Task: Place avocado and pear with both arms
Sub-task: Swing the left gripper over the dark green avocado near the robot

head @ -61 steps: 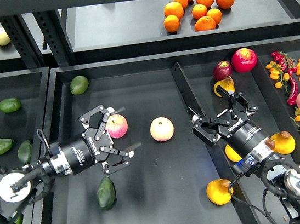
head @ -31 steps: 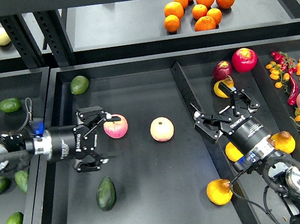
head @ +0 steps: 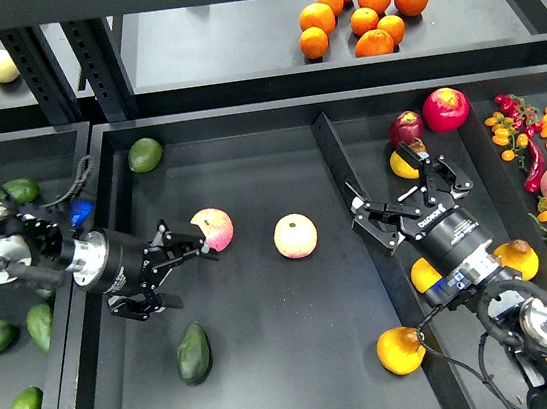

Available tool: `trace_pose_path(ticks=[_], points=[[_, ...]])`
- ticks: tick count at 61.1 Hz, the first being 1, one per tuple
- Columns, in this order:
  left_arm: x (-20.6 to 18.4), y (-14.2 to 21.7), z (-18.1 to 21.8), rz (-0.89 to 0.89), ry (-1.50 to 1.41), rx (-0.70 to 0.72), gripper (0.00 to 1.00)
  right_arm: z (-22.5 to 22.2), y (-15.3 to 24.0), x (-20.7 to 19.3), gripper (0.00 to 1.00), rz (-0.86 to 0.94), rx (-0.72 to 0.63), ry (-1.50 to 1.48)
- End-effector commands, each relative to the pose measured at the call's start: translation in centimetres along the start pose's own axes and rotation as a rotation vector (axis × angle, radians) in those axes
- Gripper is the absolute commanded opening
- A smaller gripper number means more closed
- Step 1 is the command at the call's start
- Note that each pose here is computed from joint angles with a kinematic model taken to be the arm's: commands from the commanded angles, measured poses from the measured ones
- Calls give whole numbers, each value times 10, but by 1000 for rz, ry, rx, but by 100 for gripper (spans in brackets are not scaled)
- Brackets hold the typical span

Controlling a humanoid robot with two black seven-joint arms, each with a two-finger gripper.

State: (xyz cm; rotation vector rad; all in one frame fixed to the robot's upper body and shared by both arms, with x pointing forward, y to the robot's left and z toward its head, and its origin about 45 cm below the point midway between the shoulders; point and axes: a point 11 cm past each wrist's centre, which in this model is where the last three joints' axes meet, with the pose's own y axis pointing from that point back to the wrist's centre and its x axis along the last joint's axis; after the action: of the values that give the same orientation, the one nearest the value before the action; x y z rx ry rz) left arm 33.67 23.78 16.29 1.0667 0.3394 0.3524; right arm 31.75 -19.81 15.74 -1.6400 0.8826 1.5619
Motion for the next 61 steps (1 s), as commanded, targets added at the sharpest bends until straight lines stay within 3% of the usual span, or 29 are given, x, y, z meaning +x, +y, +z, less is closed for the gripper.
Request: trace_pose_path(ticks=[1,15,61], points=[[-6,-11,3,-12,-72,75,99,-2,-7,-7,100,-13,-5,11],[-9,-32,-8,-18,-190,260,99,-4,-9,-7,100,1,-2,5],[19,-50,-28,99,-405,500,99,-7,-19,-15,100,1,-7,11]])
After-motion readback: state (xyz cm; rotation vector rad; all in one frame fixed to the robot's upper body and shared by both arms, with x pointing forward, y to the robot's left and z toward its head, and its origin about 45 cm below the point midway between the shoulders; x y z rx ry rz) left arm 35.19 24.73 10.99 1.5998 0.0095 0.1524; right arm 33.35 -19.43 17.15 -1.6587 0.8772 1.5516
